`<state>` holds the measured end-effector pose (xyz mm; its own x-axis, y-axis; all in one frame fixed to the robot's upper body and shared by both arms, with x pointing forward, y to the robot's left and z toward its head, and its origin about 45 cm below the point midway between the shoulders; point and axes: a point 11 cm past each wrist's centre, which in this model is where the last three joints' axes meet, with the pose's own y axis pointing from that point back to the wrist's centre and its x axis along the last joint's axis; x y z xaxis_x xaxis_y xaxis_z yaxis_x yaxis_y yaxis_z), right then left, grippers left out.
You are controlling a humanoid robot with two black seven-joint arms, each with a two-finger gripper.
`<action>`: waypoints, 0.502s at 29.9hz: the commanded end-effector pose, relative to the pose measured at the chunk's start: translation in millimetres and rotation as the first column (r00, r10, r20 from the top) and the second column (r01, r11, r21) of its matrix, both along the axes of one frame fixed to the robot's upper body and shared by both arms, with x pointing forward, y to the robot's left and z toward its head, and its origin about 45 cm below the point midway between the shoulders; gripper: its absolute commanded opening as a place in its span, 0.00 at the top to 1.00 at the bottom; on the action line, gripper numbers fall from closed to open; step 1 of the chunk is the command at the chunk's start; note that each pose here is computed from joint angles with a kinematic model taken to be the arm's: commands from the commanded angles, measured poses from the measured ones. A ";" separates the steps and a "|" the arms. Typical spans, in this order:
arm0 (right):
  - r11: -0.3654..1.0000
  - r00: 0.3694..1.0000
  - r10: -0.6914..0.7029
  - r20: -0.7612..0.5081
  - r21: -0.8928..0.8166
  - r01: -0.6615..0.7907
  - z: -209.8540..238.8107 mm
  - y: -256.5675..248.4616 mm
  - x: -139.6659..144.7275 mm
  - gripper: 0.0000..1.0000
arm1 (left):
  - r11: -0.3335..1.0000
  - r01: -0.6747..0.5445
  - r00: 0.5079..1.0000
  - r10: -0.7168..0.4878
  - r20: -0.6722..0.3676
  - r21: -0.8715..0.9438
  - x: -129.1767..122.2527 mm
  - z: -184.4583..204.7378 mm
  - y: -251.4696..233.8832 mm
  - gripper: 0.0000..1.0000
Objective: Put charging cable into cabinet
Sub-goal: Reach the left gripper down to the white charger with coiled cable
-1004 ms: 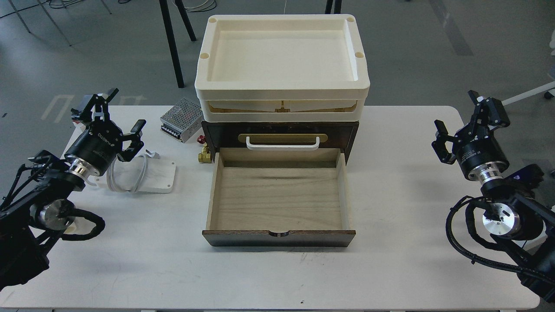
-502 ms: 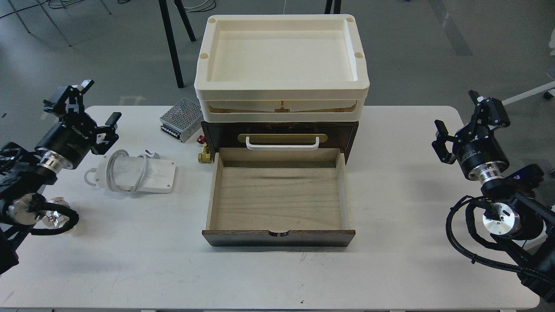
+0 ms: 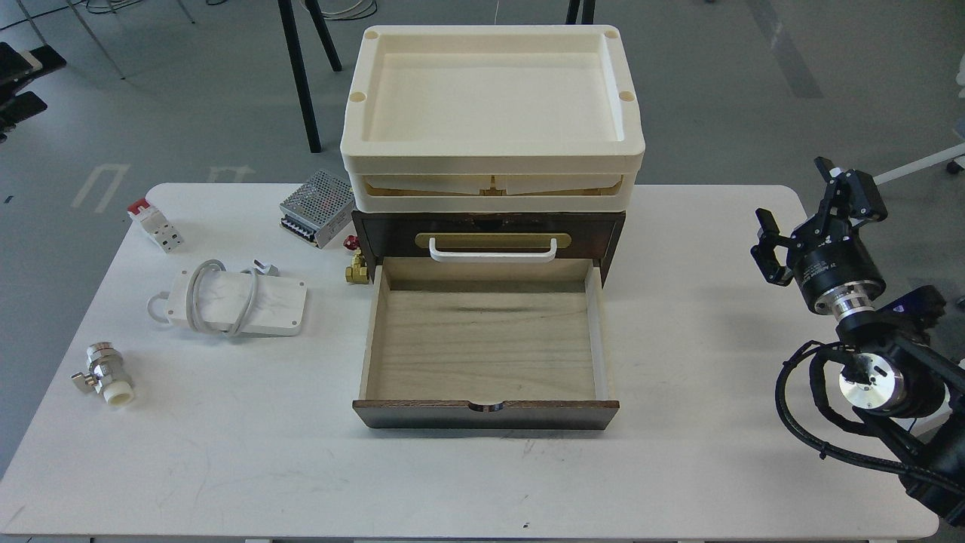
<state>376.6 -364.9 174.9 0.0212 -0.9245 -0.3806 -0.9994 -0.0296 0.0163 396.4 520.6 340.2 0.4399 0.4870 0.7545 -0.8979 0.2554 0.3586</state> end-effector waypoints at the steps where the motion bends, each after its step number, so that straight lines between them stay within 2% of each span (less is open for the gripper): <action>1: 1.000 1.000 0.000 0.000 0.000 0.000 0.0 0.0 0.0 0.01 | 0.975 0.067 0.997 -0.055 -0.061 0.212 0.7 -1.0 -2.6 0.10; 5: 1.000 1.000 0.000 0.000 0.000 0.000 0.0 0.0 0.0 0.01 | 0.935 0.168 0.984 -0.141 -0.106 0.313 1.3 -6.3 -23.3 0.09; 9: 1.000 1.000 0.000 0.000 0.000 0.000 0.0 0.0 0.0 0.01 | 0.907 0.252 0.965 -0.212 -0.152 0.338 -0.8 -19.6 -44.4 0.05; 13: 1.000 1.000 0.000 0.000 0.000 0.000 0.0 0.0 0.0 0.01 | 0.879 0.334 0.931 -0.252 -0.263 0.340 -11.4 -54.3 -56.6 0.05; 15: 1.000 1.000 0.002 -0.001 0.000 -0.002 -0.3 0.4 -0.2 0.01 | 0.861 0.367 0.911 -0.258 -0.322 0.350 -18.6 -72.8 -57.0 0.01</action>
